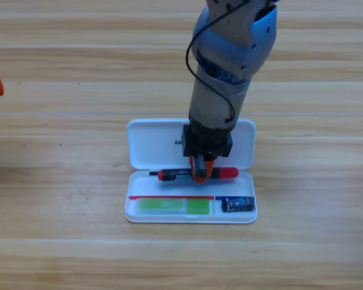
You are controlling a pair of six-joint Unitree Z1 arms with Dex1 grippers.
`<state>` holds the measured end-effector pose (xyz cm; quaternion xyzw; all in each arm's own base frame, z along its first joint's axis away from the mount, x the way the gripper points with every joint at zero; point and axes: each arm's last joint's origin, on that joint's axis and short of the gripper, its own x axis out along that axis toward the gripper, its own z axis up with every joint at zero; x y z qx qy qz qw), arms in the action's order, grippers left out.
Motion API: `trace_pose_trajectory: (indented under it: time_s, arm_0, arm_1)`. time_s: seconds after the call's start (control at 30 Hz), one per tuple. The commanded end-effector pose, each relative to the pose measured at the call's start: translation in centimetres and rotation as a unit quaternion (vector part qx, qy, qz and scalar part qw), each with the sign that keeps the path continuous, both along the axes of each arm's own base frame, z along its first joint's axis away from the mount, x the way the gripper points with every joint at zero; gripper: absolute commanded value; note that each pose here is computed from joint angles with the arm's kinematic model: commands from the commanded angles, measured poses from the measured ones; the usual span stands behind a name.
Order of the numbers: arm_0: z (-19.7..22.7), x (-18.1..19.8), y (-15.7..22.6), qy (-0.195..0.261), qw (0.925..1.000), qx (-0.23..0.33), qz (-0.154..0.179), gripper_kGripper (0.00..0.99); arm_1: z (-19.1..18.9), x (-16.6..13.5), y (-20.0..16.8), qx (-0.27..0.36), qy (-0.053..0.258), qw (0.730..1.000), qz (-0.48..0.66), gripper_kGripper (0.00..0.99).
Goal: Clean up eraser and pencils
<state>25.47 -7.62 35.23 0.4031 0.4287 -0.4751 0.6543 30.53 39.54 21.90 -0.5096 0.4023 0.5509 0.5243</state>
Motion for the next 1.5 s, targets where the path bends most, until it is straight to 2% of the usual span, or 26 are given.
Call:
trace_pose_trajectory:
  time_s: [0.03,0.07,0.13,0.23,0.33,0.43,0.5,0.57,0.63,0.7,0.77,0.87,0.97,1.13,1.5]
  arm_0:
    - [-0.6,-0.4,0.5,0.001,1.0000,-0.007,0.006,0.990]
    - [-0.6,-0.4,0.5,0.001,1.0000,-0.007,0.006,0.990]
    - [-0.8,-0.4,0.5,0.003,1.0000,-0.006,0.006,0.990]
    - [-0.8,-0.4,0.5,0.001,1.0000,-0.007,0.006,0.990]
    - [-0.9,-0.3,0.5,0.000,0.9999,-0.008,0.006,0.990]
    - [-0.7,0.0,0.4,-0.005,0.9999,-0.014,0.005,0.990]
    - [-0.4,0.4,0.1,-0.013,0.9996,-0.023,0.005,0.990]
    - [0.0,1.1,-0.4,-0.026,0.9991,-0.034,0.009,0.988]
    - [0.0,2.3,-1.7,-0.035,0.9984,-0.044,-0.002,0.966]
    - [-0.3,4.5,-3.3,-0.035,0.9979,-0.052,-0.012,0.887]
    - [-1.0,7.2,-4.8,-0.027,0.9971,-0.068,-0.024,0.764]
    - [-2.8,11.5,-6.8,-0.011,0.9947,-0.095,-0.039,0.462]
    - [-5.4,15.3,-8.5,0.014,0.9903,-0.130,-0.047,0.023]
    - [-9.6,18.4,-10.2,0.063,0.9824,-0.169,-0.047,0.000]
    - [-15.0,19.4,-12.3,0.152,0.9587,-0.233,-0.058,0.000]
  arm_1:
    - [-1.1,-1.4,0.7,-0.015,0.016,1.000,-0.006,0.857]
    - [-0.1,-1.7,0.3,-0.007,0.017,1.000,-0.006,0.933]
    - [2.4,-2.6,-0.6,0.017,0.021,1.000,-0.005,0.968]
    - [7.8,-5.2,-3.3,0.073,0.032,0.997,0.000,0.976]
    - [14.8,-9.2,-7.8,0.160,0.040,0.986,0.011,0.983]
    - [19.3,-13.2,-13.0,0.250,0.024,0.968,0.001,0.985]
    - [20.4,-15.5,-16.0,0.303,0.007,0.953,-0.011,0.986]
    - [20.1,-17.1,-18.2,0.328,-0.001,0.944,-0.018,0.986]
    - [19.4,-17.9,-19.4,0.329,0.000,0.944,-0.026,0.986]
    - [18.5,-18.2,-19.7,0.317,0.012,0.948,-0.033,0.986]
    - [17.5,-18.3,-19.7,0.311,0.026,0.949,-0.036,0.986]
    - [16.8,-18.4,-19.9,0.307,0.033,0.950,-0.042,0.986]
    - [16.6,-18.6,-20.2,0.312,0.033,0.949,-0.043,0.986]
    - [16.2,-18.4,-19.9,0.314,0.037,0.948,-0.046,0.986]
    - [15.4,-17.8,-19.0,0.308,0.045,0.949,-0.056,0.986]
